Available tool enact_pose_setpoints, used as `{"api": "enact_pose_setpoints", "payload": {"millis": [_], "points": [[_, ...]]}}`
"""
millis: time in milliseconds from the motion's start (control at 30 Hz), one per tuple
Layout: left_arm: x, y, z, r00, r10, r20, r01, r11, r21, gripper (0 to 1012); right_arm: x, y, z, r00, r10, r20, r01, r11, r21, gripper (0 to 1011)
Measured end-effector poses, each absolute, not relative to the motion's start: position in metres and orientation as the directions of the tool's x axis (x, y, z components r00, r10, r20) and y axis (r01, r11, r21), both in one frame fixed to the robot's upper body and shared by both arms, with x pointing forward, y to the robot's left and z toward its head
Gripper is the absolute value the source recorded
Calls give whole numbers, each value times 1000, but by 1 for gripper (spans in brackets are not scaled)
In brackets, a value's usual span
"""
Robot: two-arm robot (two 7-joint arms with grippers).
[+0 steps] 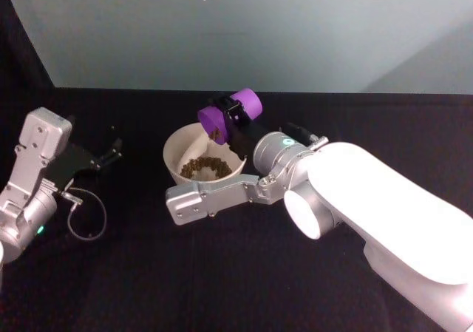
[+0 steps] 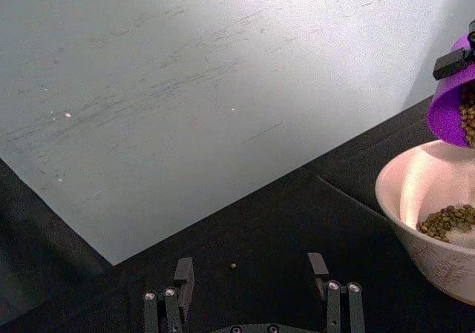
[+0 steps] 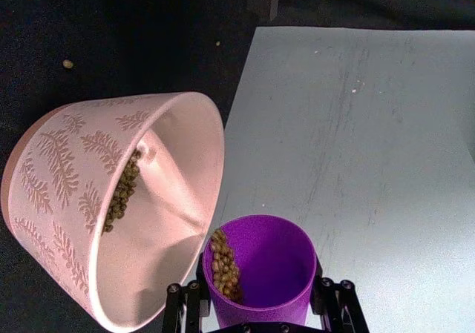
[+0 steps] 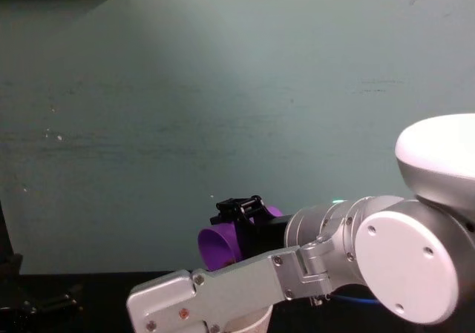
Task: Pick up the cup and pour the mung beans from the cup into the bowl.
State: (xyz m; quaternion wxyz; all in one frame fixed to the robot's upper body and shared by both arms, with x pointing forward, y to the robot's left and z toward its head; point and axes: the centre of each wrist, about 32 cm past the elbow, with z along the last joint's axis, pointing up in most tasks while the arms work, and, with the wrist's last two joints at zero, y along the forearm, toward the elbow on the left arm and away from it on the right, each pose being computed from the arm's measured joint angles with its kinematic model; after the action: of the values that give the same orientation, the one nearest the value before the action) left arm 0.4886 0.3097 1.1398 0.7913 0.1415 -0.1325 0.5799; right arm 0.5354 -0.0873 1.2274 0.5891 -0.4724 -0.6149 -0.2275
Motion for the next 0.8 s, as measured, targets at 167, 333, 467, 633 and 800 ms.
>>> {"api": "enact_pose_setpoints", "payload": {"millis": [167,333,467,633,800], "points": [[489,310,1140,292,880,374,-955,287,70,1000,535,-87,1228,128,323,938,850,451,-272,732],[489,310,1140,292,880,374,-955,287,70,1000,533,-85,1229,108,345,932,853,449,-265,732],[489,310,1140,292,880,374,-955,287,70,1000,532,-83,1229,91,372,924,858,442,-263,732],[489,310,1140,292,880,374,-955,287,70,1000,529,-80,1229,55,440,896,869,421,-260,732],[489,310,1140,292,880,374,-955,287,70,1000,526,-76,1227,24,495,869,876,408,-256,732]]}}
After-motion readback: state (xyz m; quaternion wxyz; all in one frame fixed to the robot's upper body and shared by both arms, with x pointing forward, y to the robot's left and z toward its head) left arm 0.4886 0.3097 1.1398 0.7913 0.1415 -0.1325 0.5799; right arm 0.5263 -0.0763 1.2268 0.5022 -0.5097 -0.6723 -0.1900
